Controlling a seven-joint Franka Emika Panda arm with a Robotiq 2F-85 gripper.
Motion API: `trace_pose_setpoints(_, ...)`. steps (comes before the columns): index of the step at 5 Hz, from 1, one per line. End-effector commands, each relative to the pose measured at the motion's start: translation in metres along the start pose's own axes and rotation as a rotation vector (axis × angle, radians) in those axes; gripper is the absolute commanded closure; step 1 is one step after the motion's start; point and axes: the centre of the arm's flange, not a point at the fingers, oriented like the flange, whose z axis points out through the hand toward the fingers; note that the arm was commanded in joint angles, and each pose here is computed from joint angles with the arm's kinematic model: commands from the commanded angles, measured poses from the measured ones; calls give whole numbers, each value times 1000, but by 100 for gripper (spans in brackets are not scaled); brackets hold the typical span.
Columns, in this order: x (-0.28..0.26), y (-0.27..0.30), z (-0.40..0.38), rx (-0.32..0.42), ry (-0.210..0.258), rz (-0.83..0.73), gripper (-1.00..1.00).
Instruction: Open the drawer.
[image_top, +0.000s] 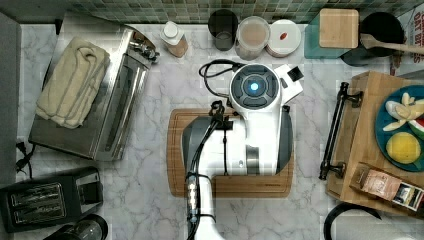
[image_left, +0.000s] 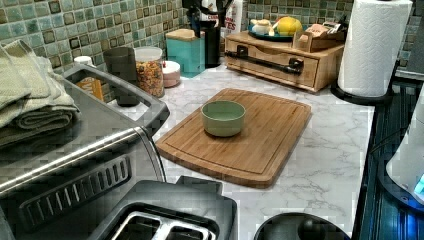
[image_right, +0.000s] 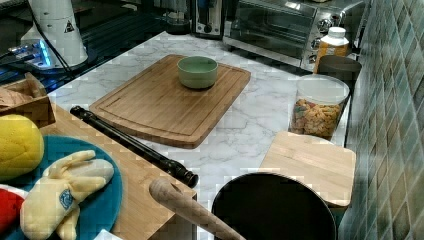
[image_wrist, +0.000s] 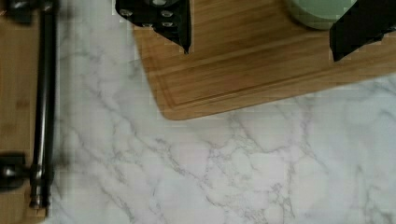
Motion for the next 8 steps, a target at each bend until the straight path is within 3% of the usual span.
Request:
trace_pose_setpoints(1,29,136,29,4,17,39,-100)
trace_pose_setpoints(4,22,171,79,-26,75,55,-100)
trace_pose_setpoints(6,23,208,97,-20,81,-15,-100)
trace_pose_setpoints(8,27,191,130,-3,60,23,-100)
